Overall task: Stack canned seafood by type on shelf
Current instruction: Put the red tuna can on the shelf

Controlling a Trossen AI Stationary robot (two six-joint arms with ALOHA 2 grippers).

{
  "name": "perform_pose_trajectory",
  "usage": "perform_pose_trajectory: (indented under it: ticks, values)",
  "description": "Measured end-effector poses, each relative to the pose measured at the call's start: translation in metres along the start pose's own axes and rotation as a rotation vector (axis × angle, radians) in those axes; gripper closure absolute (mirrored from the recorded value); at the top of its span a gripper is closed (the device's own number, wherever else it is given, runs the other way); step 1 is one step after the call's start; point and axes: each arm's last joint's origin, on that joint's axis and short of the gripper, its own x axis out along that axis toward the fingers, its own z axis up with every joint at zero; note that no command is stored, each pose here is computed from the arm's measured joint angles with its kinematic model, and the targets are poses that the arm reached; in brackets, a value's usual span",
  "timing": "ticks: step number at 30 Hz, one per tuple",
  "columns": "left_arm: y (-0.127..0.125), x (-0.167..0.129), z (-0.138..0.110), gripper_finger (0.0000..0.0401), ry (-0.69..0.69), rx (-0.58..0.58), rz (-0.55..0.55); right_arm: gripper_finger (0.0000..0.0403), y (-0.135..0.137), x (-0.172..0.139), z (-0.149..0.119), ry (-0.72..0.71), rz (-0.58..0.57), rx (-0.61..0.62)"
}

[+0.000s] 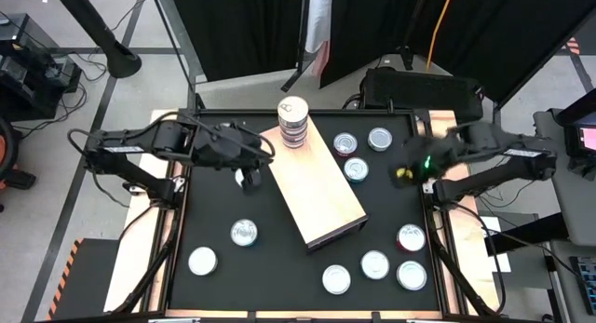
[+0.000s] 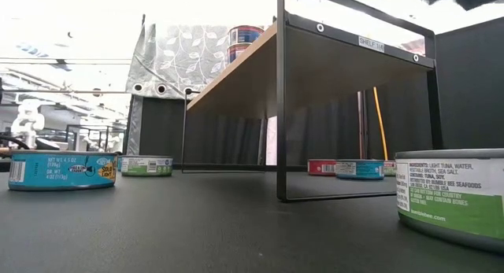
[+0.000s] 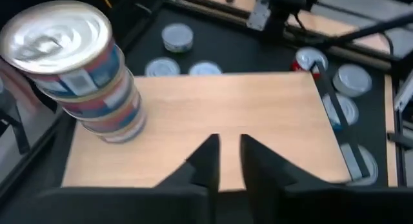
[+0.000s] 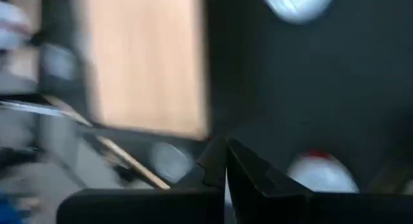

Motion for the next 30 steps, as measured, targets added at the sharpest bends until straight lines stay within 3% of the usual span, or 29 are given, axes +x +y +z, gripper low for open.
perform_pose_trajectory:
  ticks: [4, 11, 16, 24, 30]
  values:
    - [-0.010, -0.001, -0.006, 0.0394, 0.020, 0.006, -0.036, 0.0399, -0.001, 0.025, -0.021, 0.075, -0.191, 0.012]
    - [-0.037, -0.011, -0.016, 0.0385, 0.031, 0.008, -0.136, 0.0399, -0.006, 0.093, -0.054, 0.092, -0.371, 0.176]
    - [-0.054, -0.020, -0.026, 0.0390, 0.051, 0.047, -0.196, 0.0399, -0.020, 0.132, -0.077, 0.170, -0.381, 0.149]
    - [-0.068, -0.030, -0.042, 0.0391, 0.117, 0.074, -0.230, 0.0402, -0.034, 0.156, -0.108, 0.163, -0.298, 0.205]
    - [-0.071, -0.033, -0.045, 0.0391, 0.130, 0.091, -0.238, 0.0402, -0.042, 0.163, -0.122, 0.130, -0.387, 0.236]
